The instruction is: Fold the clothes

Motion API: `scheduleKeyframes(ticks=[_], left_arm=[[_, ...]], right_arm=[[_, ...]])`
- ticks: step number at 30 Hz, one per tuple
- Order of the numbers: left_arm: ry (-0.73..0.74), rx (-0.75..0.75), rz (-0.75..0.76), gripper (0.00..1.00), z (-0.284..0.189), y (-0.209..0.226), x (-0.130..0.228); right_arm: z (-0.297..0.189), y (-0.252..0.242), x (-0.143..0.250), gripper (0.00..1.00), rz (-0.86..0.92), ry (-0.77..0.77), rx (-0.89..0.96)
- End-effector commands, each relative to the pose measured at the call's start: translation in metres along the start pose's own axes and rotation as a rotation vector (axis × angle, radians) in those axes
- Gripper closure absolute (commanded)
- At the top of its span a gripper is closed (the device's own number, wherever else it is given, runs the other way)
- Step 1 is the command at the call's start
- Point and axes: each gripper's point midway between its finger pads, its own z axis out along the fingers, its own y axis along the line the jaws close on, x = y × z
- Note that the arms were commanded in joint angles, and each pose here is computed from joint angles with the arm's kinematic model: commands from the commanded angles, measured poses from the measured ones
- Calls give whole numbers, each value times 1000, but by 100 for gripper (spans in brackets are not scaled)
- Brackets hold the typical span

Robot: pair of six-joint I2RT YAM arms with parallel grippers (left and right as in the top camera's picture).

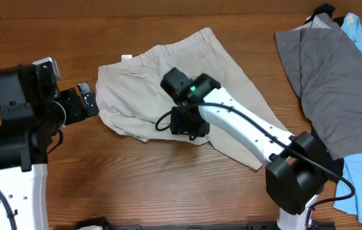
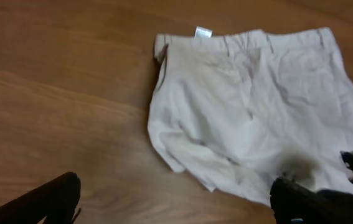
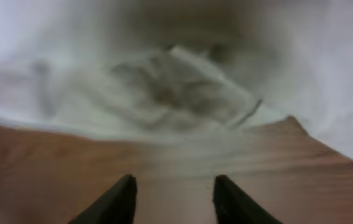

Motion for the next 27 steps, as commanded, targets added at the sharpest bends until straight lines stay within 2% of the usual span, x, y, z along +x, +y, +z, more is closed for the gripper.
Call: scheduleKeyframes(ticks=[1, 5, 7, 9, 12, 14, 17, 20, 23, 27], left_arm=[[49, -28, -23, 0, 10, 6, 4], [73, -32, -25, 0, 17, 7, 6], [78, -33, -25, 0, 18, 7, 6], [80, -33, -22, 0, 19, 7, 6], [81, -33, -22, 0, 20, 7, 6], [80, -33, -22, 0, 20, 7, 6], [77, -33, -22, 0, 20, 7, 5], [73, -32, -21, 0, 20, 7, 4], [67, -31, -21, 0, 20, 7, 3], [57, -29, -19, 0, 20, 6, 0]], right_arm=[[32, -22, 7, 58, 270, 4, 52], [52, -22, 2, 53, 328, -24, 15], [61, -22, 0, 44, 365, -36, -3], [68, -23, -1, 40, 374, -43, -15], [75, -24, -6, 39, 371, -76, -26], [75, -30, -8, 47, 361, -96, 0], [75, -37, -1, 76, 318, -73, 37], [69, -47, 12, 94, 275, -29, 79], [52, -53, 28, 95, 257, 22, 89], [26, -37, 55, 91, 158, 138, -28]])
